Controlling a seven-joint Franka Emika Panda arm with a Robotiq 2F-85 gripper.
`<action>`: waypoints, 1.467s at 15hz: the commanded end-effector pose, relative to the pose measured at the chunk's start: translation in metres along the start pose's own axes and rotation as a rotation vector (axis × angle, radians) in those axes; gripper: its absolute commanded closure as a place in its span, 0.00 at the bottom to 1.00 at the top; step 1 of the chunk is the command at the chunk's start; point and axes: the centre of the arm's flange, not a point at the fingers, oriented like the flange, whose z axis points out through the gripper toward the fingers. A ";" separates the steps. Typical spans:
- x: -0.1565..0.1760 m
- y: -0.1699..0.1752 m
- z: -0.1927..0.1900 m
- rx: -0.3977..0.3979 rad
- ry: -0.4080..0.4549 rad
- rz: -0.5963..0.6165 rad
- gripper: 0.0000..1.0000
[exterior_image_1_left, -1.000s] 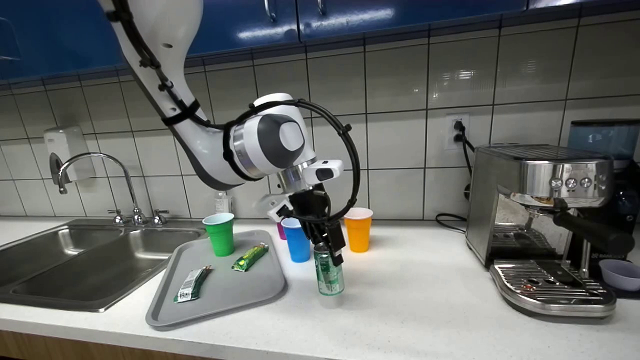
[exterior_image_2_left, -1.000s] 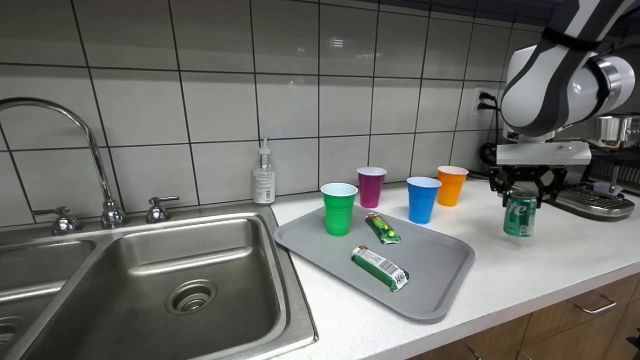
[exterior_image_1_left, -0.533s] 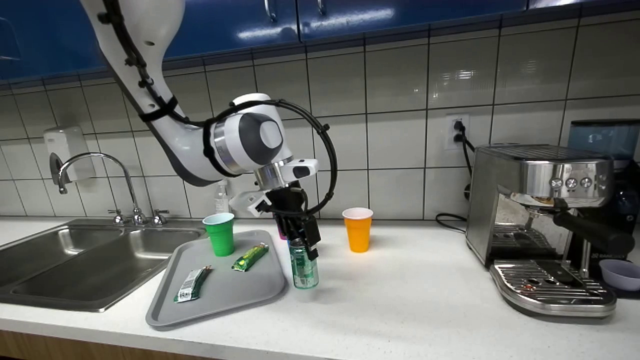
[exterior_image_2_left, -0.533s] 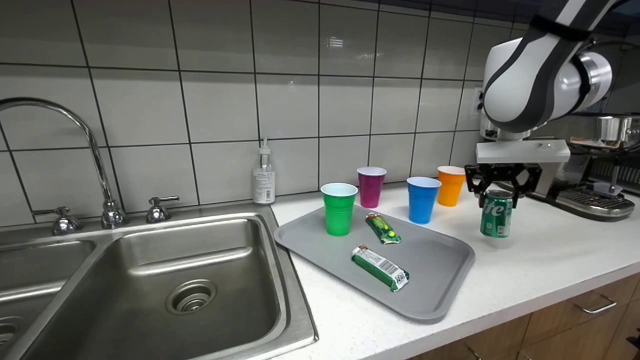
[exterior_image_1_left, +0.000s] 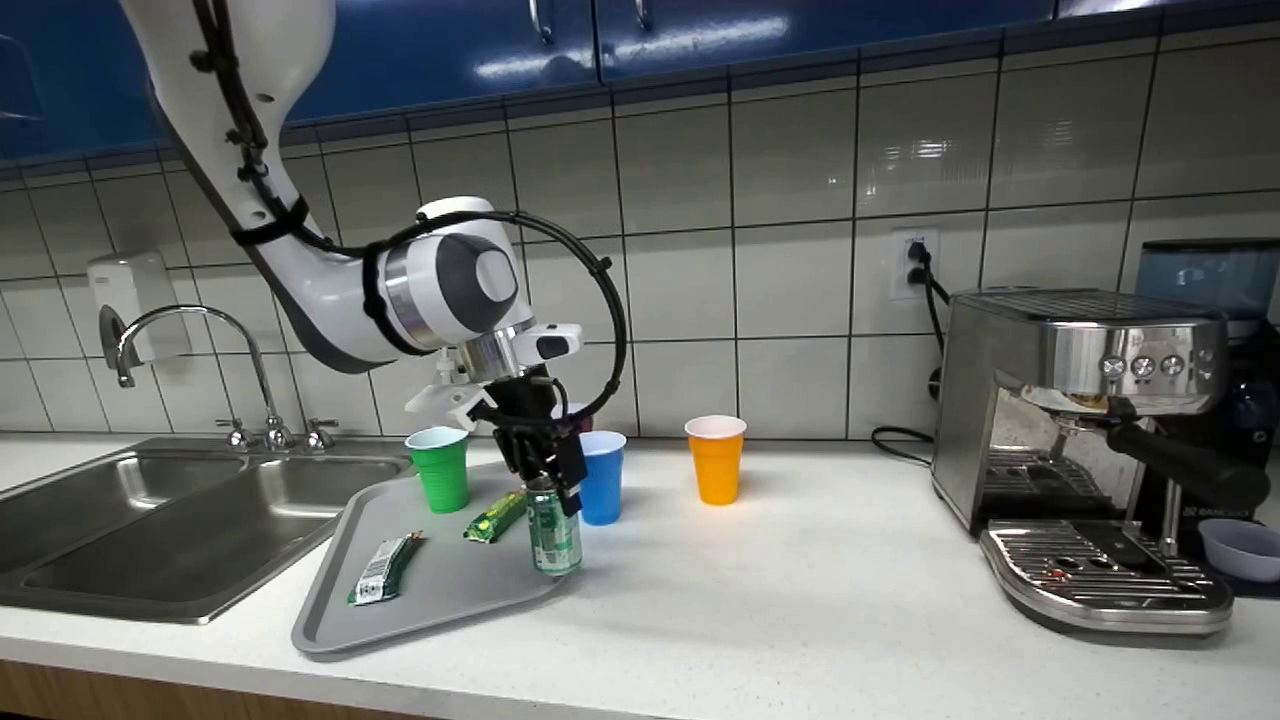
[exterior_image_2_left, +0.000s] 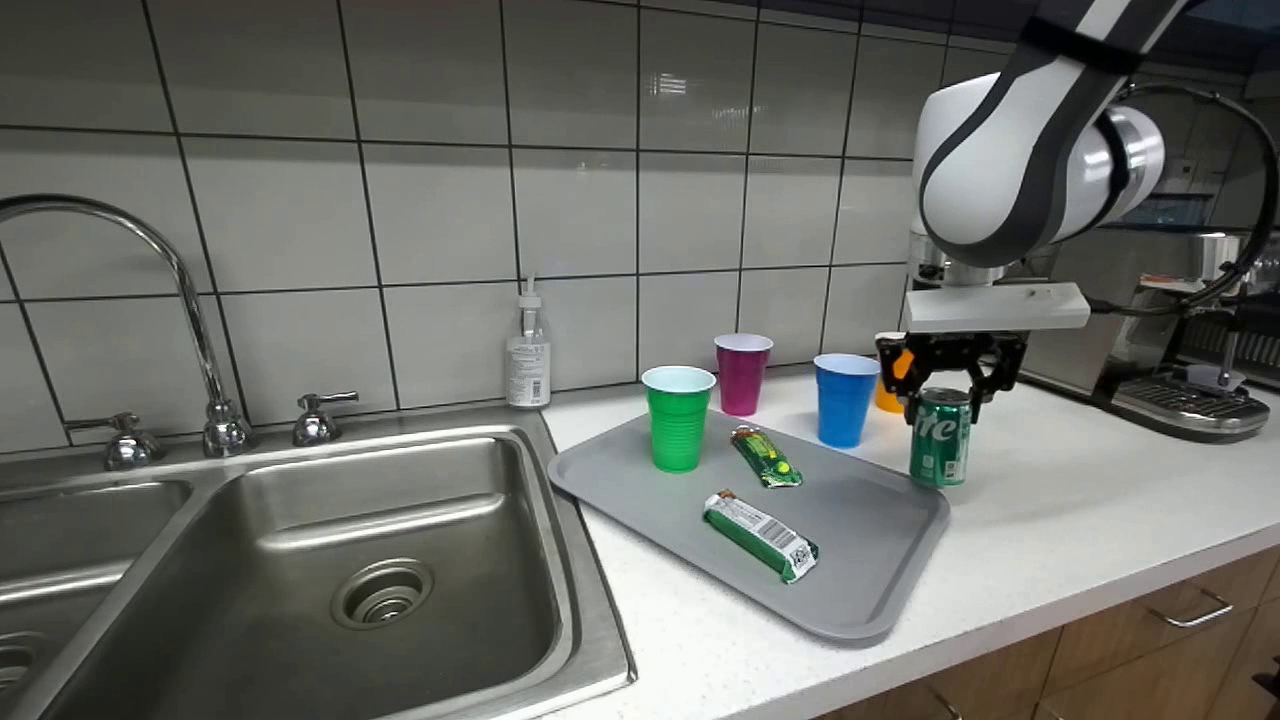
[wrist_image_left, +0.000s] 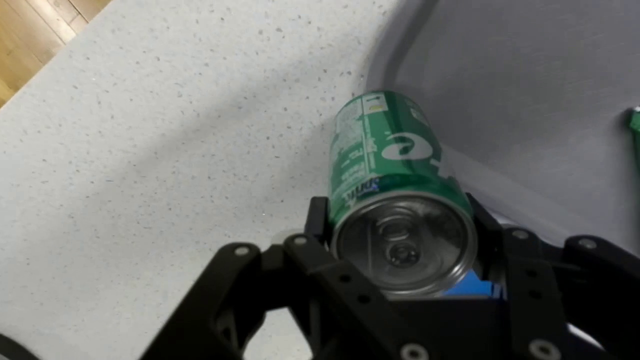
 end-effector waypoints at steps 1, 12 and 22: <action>-0.005 -0.015 -0.018 0.023 -0.011 -0.074 0.61; -0.031 -0.068 -0.019 0.057 -0.012 -0.210 0.61; -0.040 -0.080 -0.010 0.051 -0.015 -0.234 0.61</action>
